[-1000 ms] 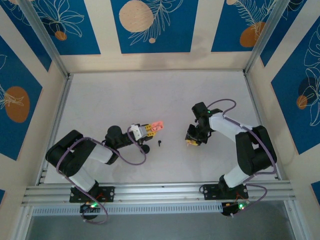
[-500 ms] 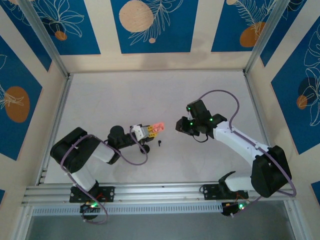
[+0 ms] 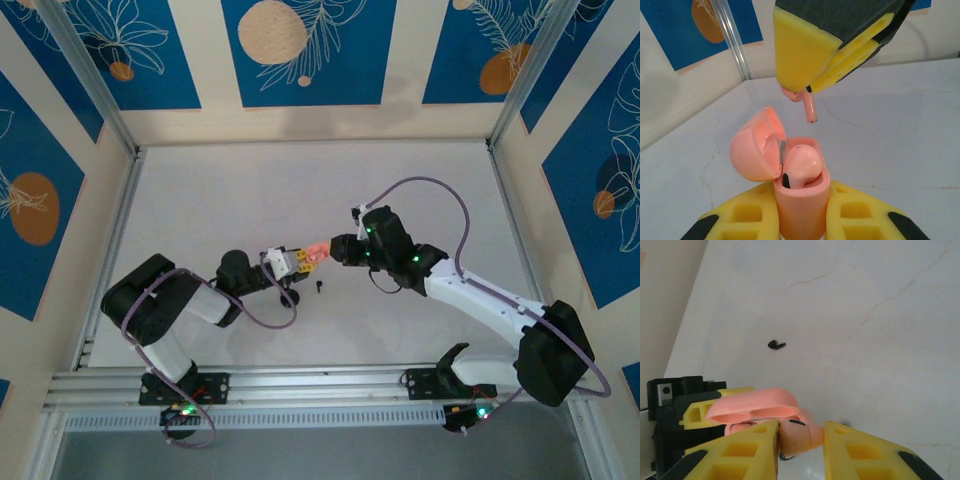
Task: Insert wireless bluetooth earbuds into charging case
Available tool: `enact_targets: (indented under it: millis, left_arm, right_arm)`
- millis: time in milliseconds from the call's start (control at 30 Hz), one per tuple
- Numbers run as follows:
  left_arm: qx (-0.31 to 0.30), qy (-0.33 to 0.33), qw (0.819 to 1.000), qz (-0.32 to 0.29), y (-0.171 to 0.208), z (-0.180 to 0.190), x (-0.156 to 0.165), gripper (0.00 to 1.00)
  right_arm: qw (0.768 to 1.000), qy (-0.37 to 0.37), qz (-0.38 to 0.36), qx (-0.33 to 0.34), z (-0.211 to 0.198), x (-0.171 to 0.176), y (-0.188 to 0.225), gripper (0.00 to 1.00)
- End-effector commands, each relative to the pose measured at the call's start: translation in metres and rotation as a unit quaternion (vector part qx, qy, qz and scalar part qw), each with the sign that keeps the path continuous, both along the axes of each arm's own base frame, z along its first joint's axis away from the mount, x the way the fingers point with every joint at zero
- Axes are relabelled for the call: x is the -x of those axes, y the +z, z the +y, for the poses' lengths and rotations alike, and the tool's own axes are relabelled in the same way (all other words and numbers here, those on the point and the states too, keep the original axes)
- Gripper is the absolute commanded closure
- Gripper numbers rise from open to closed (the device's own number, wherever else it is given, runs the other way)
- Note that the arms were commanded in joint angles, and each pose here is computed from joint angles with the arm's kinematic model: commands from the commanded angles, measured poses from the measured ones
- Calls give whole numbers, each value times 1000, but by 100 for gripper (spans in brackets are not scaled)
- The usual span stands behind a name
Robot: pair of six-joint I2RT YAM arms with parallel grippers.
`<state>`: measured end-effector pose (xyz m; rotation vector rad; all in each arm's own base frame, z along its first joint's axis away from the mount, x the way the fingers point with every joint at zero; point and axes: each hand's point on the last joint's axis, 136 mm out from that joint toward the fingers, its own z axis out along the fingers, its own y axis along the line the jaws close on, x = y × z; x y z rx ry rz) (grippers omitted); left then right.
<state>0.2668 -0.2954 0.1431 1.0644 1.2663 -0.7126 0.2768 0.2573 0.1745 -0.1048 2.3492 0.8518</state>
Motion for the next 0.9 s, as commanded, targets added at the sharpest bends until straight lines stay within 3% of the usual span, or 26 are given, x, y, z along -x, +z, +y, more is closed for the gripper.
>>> enact_targets:
  millis: [0, 867]
  left_arm:
    - [22, -3, 1000, -14, 17, -6, -2, 86]
    - [44, -3, 999, -8, 32, -5, -1, 86]
  right_arm:
    - [999, 5, -48, -13, 6, -5, 14, 72]
    - [997, 3, -73, -11, 8, -6, 13, 72]
